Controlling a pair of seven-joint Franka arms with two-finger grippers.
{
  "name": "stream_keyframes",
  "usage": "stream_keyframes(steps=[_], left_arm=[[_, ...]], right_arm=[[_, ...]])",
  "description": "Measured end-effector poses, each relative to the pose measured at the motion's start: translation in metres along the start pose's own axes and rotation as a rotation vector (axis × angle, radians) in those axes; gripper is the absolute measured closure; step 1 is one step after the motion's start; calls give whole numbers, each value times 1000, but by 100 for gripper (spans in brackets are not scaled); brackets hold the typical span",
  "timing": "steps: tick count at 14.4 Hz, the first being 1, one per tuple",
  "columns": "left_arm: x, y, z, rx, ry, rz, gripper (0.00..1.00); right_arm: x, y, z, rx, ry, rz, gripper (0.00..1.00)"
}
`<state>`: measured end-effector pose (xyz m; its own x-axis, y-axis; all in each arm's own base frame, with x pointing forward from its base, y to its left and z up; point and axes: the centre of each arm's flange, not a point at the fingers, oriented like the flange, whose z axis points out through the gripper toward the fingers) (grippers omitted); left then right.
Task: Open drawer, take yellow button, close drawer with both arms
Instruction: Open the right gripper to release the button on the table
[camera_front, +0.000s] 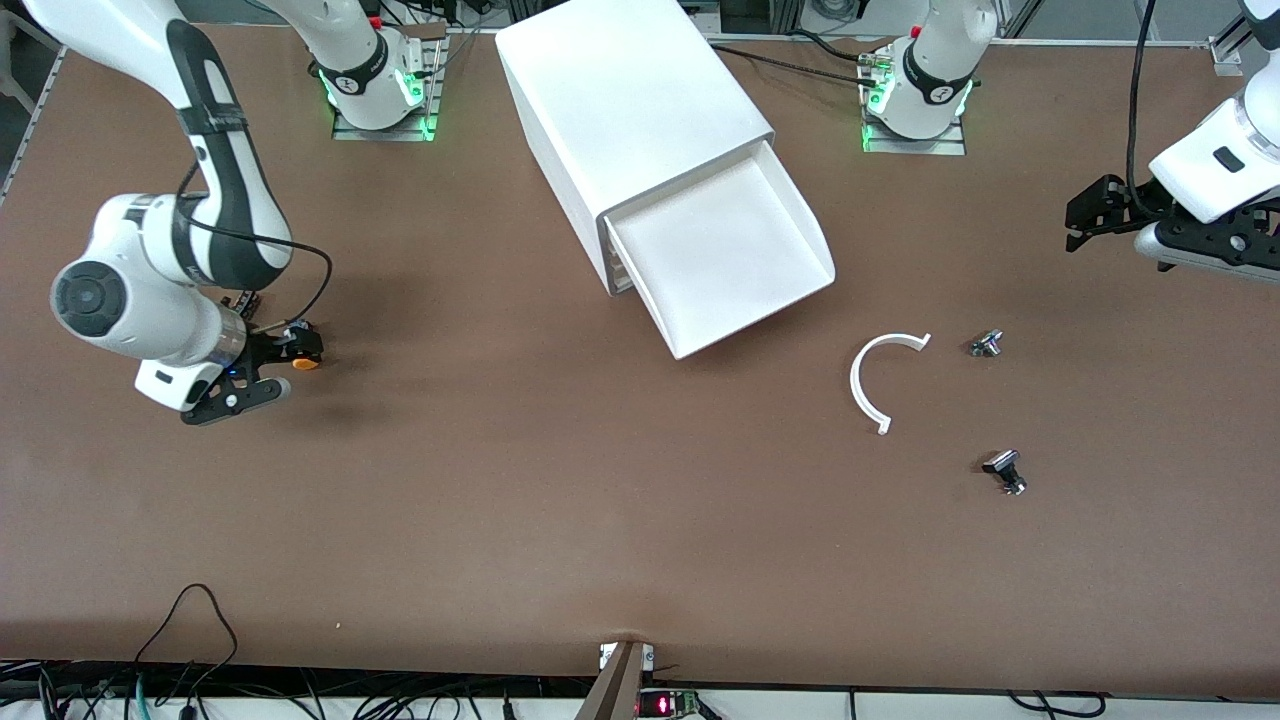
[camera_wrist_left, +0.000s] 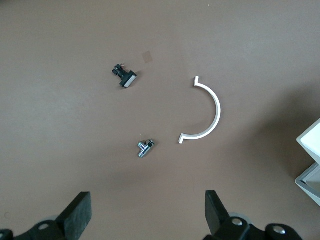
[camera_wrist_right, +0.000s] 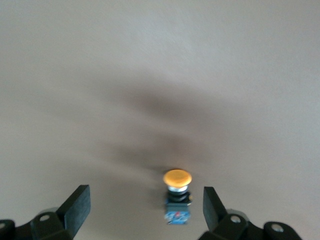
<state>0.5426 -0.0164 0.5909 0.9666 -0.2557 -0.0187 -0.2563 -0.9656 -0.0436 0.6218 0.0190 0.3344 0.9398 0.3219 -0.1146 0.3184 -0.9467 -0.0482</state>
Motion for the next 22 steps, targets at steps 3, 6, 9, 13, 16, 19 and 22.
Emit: stream_keyframes(steps=[3, 6, 9, 13, 16, 19, 22], left_arm=[[9, -4, 5, -4, -4, -3, 0], [21, -18, 11, -13, -8, -23, 0], [26, -24, 20, -21, -19, -30, 0], [35, -24, 46, -36, -68, -25, 0], [50, -23, 92, -62, -142, -19, 0], [60, -6, 108, -73, -163, -67, 0], [73, 33, 123, -69, -165, -211, 0]], right_arm=[[9, -7, -51, 55, -13, 50, 0], [13, -16, -91, 64, -25, 114, 0], [14, -31, -126, 59, -38, 124, 0], [-5, -25, -184, -42, -26, 121, 0], [-27, -19, -219, -46, -22, 144, 0], [-43, -8, -240, -43, -34, 177, 0], [-53, -3, -255, -40, -9, 240, 0]])
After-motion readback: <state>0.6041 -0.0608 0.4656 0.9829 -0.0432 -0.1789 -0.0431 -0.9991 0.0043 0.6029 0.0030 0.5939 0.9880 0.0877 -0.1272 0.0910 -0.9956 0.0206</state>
